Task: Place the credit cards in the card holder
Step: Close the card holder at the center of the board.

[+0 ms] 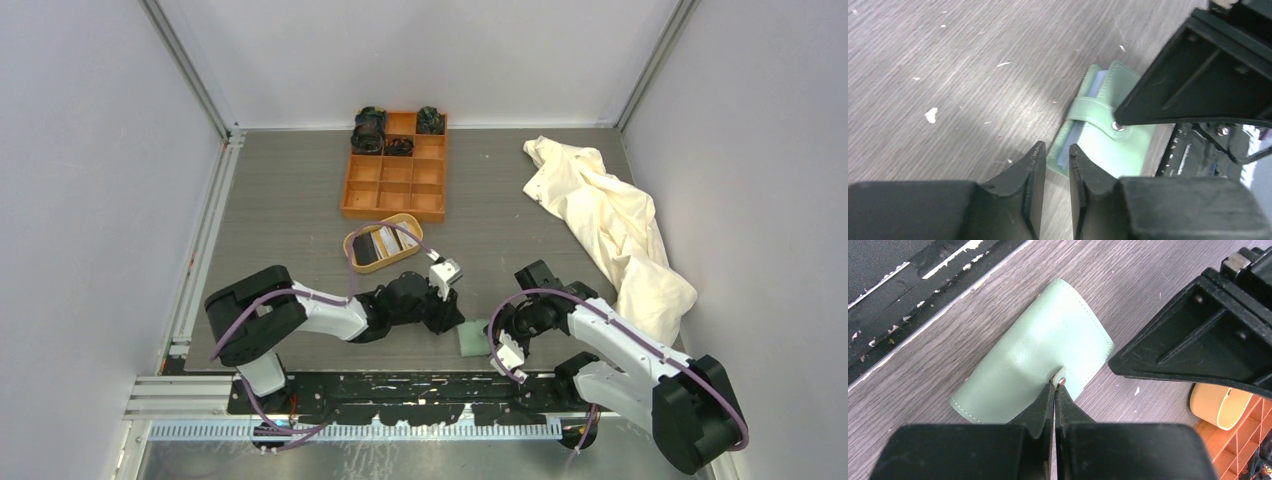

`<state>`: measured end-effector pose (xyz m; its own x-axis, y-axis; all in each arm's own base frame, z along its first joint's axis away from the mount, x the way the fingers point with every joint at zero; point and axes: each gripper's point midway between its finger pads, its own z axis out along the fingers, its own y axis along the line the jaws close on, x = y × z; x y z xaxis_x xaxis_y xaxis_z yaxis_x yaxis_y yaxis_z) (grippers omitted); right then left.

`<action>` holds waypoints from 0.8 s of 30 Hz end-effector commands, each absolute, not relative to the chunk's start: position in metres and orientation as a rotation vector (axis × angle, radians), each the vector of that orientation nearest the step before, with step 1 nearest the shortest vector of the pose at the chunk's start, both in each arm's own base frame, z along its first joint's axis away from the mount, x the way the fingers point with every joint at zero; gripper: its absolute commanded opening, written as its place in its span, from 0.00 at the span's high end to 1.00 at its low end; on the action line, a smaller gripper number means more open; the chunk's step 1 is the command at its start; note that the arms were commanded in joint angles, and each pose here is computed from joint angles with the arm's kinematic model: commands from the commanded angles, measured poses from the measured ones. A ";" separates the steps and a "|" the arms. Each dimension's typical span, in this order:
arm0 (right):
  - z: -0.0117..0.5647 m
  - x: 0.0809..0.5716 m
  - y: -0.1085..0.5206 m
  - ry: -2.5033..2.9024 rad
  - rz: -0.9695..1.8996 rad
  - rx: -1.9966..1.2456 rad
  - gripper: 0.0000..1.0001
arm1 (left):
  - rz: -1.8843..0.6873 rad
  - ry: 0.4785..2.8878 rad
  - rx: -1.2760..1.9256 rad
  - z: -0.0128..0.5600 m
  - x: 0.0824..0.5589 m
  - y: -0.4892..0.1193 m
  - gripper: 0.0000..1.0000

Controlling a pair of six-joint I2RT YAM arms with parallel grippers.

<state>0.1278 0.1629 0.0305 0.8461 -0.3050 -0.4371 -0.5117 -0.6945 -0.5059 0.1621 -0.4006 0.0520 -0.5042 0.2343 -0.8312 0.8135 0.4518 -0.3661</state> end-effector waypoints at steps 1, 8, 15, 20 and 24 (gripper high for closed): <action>-0.019 0.069 0.112 0.244 0.537 -2.709 0.99 | -1.055 1.970 0.762 0.079 0.173 -0.407 0.81; -0.019 0.069 0.112 0.247 0.541 -2.705 0.99 | -1.054 1.696 1.091 0.091 0.153 -0.429 0.85; -0.019 0.068 0.112 0.251 0.546 -2.705 0.99 | -1.073 1.530 1.231 0.097 0.147 -0.443 0.88; -0.019 0.069 0.112 0.256 0.540 -2.705 0.99 | -1.086 1.548 1.308 0.088 0.142 -0.448 0.91; -0.019 0.070 0.113 0.256 0.537 -2.704 0.99 | -1.088 1.564 1.339 0.081 0.139 -0.447 0.94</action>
